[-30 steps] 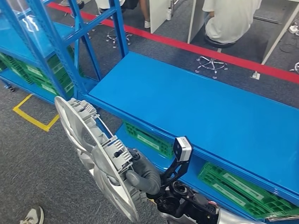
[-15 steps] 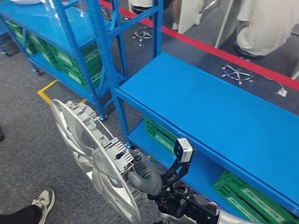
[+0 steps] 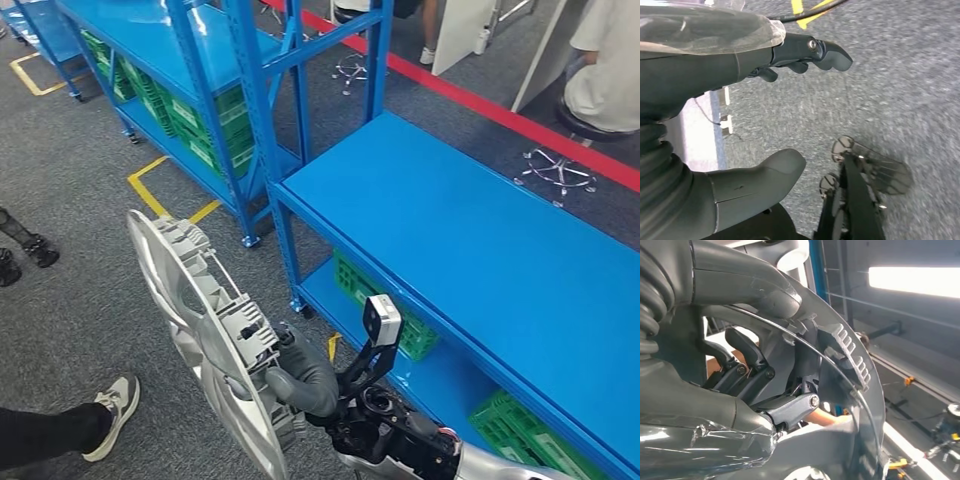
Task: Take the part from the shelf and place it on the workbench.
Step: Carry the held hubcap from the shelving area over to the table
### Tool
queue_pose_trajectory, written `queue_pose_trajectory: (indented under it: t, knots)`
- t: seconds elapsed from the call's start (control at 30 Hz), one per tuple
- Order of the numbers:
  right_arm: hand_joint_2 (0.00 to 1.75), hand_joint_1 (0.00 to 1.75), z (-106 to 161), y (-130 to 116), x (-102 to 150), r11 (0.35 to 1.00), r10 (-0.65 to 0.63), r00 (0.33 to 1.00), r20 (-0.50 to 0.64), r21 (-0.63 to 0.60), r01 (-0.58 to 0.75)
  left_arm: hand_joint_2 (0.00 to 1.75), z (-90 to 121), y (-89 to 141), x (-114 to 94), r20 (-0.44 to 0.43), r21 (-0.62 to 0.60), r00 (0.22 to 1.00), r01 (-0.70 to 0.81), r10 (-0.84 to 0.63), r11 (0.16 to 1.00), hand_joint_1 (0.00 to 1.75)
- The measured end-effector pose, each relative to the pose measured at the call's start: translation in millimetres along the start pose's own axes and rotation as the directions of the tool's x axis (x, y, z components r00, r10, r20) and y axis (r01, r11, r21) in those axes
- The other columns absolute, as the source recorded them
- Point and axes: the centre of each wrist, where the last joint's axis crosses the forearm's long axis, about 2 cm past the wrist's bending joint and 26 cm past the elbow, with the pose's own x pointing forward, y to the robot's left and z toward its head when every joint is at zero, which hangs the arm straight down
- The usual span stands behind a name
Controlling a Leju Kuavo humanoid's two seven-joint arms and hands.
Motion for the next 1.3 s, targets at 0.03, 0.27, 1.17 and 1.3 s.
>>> queue_pose_trajectory:
  t: [0.03,0.27,1.17,1.3]
  knots:
    - [1.75,1.75,0.0,-0.1,0.1,1.000,0.002,1.000,0.000,-0.003,-0.002,1.75,0.1,-0.3,-0.2,0.000,-0.001,1.000,0.002,-0.002,1.000,0.00]
    - [1.75,1.75,-0.4,-1.4,1.8,1.000,0.014,1.000,0.006,-0.011,-0.014,1.75,0.5,-1.6,-0.4,0.001,-0.003,1.000,0.007,-0.007,1.000,0.00]
    - [1.75,1.75,14.0,9.3,1.9,0.996,0.047,0.999,-0.012,-0.081,-0.048,1.75,1.4,-4.9,-1.4,-0.043,-0.014,0.999,0.020,-0.021,1.000,0.00]
    - [1.75,1.75,13.2,9.8,1.5,0.996,0.041,0.999,-0.010,-0.078,-0.042,1.75,1.4,-4.8,-2.4,-0.046,-0.009,0.999,0.020,-0.020,1.000,0.00]
